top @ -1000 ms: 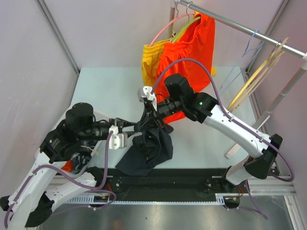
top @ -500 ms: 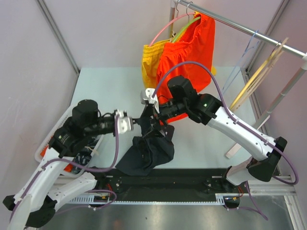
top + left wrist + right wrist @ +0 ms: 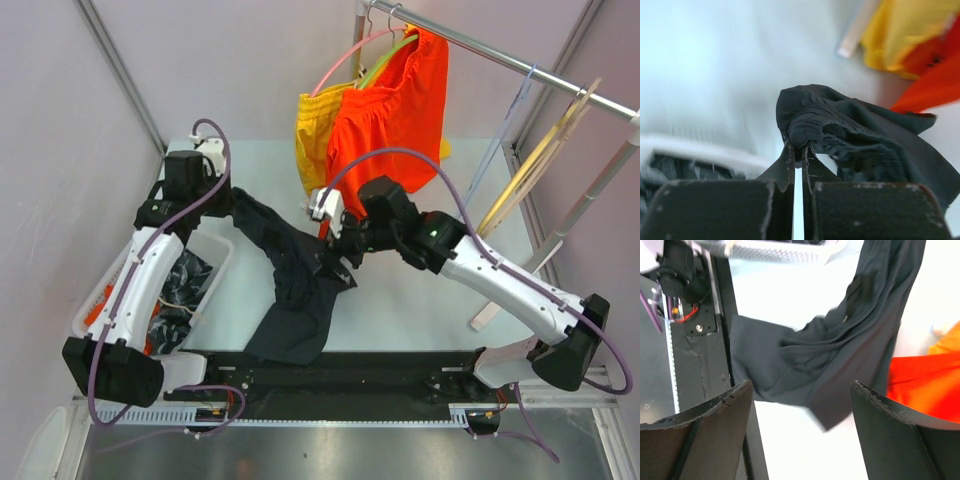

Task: Place the shorts on the hanger

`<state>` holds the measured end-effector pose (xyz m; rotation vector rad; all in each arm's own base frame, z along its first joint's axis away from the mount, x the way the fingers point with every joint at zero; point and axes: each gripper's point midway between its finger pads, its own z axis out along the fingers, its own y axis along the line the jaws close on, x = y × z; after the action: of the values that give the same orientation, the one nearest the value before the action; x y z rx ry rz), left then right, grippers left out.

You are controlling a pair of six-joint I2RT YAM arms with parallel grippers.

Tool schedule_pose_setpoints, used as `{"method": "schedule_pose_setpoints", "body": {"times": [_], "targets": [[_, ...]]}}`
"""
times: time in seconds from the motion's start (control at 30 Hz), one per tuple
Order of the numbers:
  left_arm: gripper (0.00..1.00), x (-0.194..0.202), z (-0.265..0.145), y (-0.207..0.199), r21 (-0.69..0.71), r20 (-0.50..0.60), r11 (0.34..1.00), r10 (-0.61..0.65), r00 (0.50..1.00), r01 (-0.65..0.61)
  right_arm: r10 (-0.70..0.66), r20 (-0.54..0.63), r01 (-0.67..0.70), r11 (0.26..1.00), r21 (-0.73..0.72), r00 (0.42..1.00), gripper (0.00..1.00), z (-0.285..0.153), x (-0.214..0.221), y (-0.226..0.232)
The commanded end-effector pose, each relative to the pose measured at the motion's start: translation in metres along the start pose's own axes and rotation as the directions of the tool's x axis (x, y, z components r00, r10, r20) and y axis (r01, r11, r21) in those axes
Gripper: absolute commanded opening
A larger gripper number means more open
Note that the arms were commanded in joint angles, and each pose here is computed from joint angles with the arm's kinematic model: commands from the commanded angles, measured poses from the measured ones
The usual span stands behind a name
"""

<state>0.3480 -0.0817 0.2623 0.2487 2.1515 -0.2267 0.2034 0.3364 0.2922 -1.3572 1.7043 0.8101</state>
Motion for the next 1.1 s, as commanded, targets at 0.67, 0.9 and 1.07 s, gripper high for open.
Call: {"method": "schedule_pose_setpoints", "body": {"times": [0.67,0.9,1.07], "targets": [[0.0,0.014,-0.01,0.039,-0.237,0.112,0.915,-0.308,0.945,0.326,0.446,0.012,-0.421,0.835,0.353,0.895,0.93,0.172,0.062,0.011],[0.0,0.014,-0.013,0.033,-0.202,0.129,0.917,-0.322,0.938,0.343,0.525,0.047,-0.472,0.718,0.512,0.85,0.9,0.203,0.077,-0.017],[0.0,0.011,-0.019,0.034,-0.197,0.149,0.916,-0.325,0.934,0.35,0.524,-0.003,-0.419,0.685,0.595,0.852,0.7,0.2,0.104,-0.037]]}}
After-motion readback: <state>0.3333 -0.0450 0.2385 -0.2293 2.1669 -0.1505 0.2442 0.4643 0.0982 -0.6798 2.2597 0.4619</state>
